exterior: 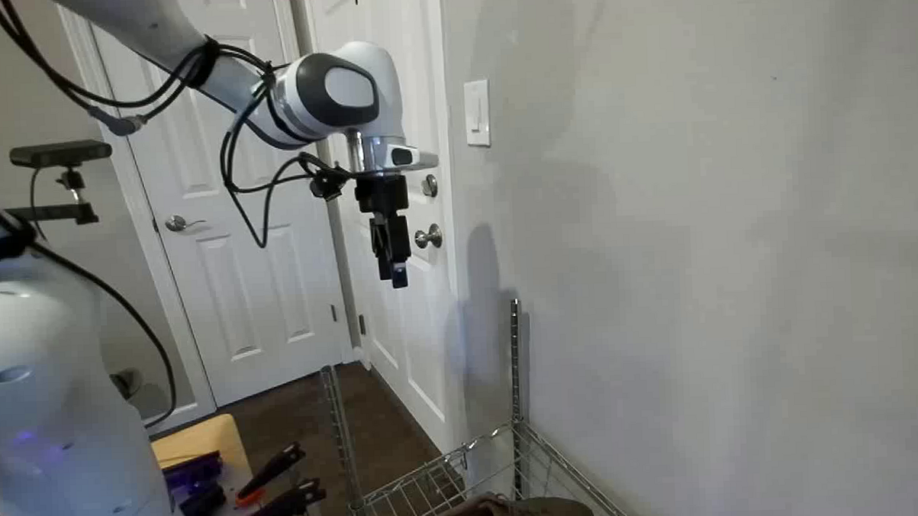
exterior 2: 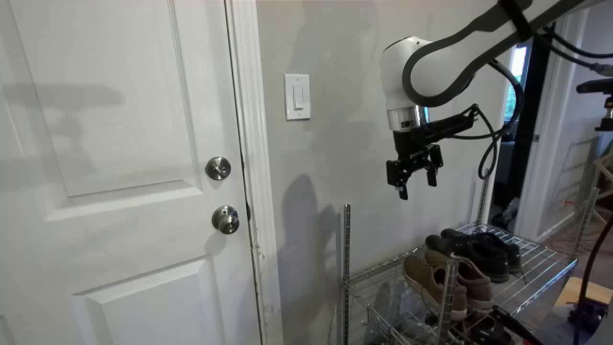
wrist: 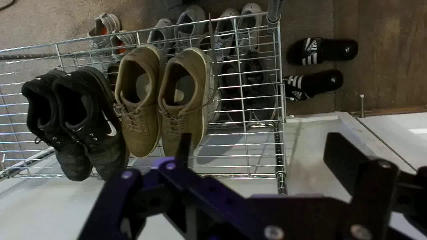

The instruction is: Switch off the light switch

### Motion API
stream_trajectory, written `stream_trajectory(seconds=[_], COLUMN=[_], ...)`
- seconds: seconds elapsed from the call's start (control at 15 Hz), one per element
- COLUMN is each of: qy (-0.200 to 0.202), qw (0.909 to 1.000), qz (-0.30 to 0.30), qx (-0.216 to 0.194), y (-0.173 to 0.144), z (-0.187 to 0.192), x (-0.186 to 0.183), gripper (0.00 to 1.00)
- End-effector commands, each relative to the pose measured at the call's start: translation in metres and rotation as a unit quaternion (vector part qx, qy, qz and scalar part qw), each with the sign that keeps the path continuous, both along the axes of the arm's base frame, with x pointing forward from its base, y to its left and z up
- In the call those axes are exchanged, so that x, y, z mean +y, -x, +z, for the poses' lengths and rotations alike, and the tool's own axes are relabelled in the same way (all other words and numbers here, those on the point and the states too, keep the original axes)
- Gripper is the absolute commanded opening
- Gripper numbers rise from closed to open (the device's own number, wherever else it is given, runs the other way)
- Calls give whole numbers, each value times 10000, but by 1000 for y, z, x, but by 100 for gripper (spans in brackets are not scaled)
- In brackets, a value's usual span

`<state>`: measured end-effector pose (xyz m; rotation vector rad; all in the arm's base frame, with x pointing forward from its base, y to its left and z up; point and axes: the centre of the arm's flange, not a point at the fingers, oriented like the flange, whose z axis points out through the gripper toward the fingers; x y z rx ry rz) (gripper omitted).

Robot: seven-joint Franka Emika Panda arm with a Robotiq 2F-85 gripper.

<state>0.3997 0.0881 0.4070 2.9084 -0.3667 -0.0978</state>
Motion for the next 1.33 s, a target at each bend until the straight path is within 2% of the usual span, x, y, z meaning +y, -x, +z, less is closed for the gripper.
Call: stream_trajectory(seconds=[0.0,0.4,0.73,1.0,1.27], qy=[0,0,-90,-222,-172], qw=[10000,10000,9994,9947,9818], qz=[0,0,-9,183,597], qx=[0,0,-342,-983,-1796], y=[0,0,-11,-22,-30], z=[0,0,-4,0,15], x=[0,0,1,12,34], gripper=[100,100,100,100,100])
